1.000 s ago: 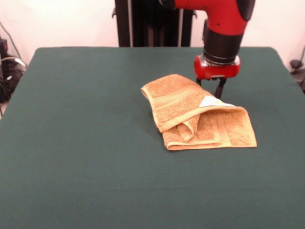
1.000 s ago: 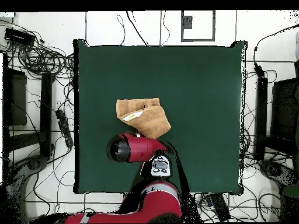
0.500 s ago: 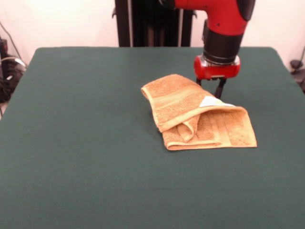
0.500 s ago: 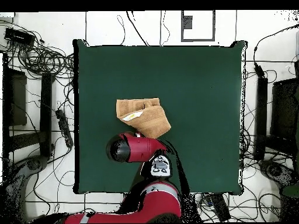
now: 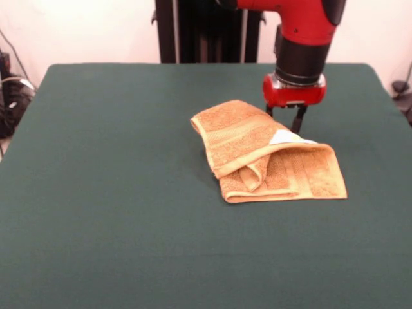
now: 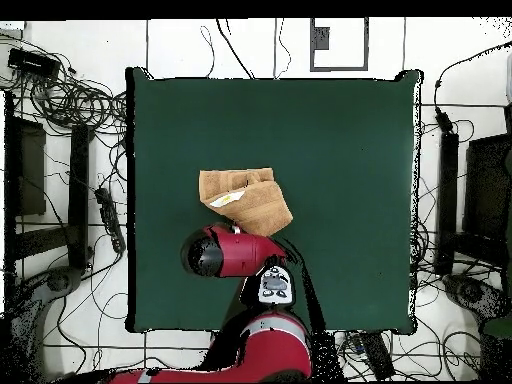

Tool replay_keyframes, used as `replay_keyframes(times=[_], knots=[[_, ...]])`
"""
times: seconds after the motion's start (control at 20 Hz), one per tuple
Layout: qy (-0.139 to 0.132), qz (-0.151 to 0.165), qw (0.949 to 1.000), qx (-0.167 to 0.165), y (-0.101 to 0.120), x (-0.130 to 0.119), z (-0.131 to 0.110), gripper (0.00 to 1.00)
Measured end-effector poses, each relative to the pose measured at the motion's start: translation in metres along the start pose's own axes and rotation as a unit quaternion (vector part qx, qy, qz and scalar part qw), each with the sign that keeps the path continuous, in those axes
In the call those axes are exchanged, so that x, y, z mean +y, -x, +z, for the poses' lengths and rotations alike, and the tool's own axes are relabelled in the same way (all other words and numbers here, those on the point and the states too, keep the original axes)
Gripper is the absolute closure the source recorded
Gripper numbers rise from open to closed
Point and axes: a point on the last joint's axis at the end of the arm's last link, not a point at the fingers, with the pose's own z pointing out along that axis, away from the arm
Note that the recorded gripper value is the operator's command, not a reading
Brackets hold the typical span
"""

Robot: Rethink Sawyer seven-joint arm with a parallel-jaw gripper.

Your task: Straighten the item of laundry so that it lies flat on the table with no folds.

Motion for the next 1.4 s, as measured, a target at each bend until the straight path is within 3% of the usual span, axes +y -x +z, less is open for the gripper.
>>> replay_keyframes(times=[0.75, 1.4], knots=[[-0.009, 0.003, 0.9985, -0.055, 0.04, -0.01, -0.046, 0.0], [-0.014, 0.003, 0.9966, -0.082, 0.052, -0.012, -0.058, 0.0]])
